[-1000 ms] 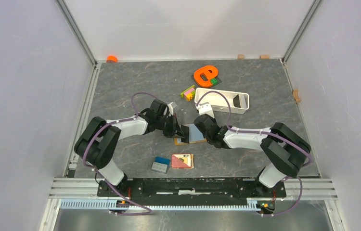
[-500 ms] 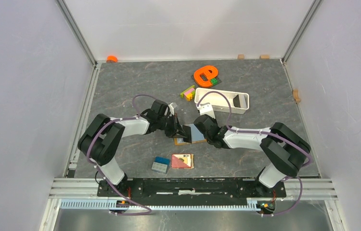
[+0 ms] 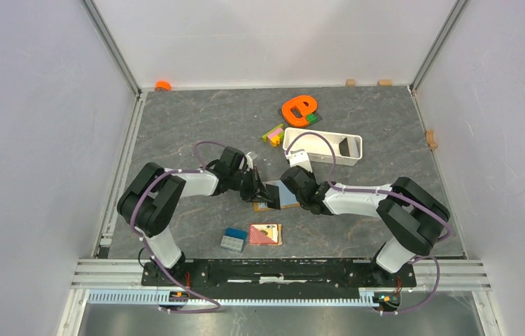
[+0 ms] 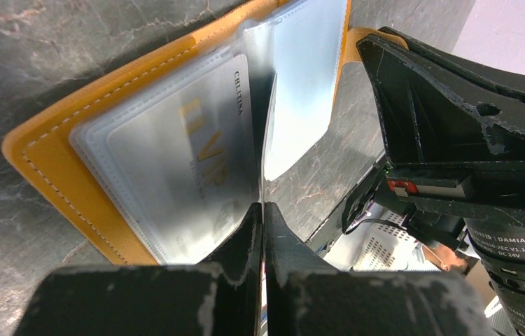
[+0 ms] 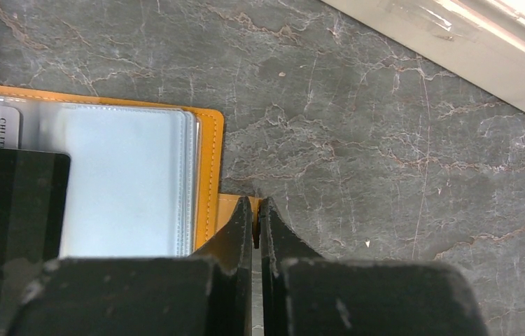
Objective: Put the credit cards into the card holder
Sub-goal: Insert the credit card into the card holder.
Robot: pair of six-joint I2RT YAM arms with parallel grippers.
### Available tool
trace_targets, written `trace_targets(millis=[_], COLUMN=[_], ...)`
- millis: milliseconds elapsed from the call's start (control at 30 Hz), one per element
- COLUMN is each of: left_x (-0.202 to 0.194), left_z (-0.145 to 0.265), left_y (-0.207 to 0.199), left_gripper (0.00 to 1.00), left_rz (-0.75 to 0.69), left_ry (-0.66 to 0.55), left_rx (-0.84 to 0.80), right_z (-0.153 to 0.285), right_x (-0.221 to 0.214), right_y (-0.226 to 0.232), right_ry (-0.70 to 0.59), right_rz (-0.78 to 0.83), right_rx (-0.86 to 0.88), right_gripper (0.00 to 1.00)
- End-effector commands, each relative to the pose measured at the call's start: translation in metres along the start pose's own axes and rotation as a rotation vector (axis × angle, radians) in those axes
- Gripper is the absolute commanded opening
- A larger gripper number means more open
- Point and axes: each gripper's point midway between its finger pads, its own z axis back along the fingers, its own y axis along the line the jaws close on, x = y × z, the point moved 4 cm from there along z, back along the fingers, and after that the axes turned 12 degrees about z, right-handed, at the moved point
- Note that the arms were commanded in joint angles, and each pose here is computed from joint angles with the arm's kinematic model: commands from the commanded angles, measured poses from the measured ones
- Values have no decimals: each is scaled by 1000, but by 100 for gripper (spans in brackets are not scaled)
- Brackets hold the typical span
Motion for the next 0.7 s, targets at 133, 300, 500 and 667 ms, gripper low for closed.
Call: trace_targets(millis=[133, 300, 500, 667], left_x=[6, 8, 8, 9], left_z=[0, 2, -1, -4], left_y=[8, 10, 10, 9], left_gripper=[2, 2, 2, 2], left_rz=[77, 92, 102, 105], left_ry=[-17, -30, -18, -13], left_rx=[-3, -4, -17, -26], right_z=[-1, 0, -2, -2], right_x=[10, 10, 10, 10], right_y=[0, -1, -1, 0], right_ry=[-10, -8, -3, 0], right_rz=[-27, -24, -21, -19], right_rx=[-18, -25, -27, -27], right_gripper=[0, 0, 0, 0])
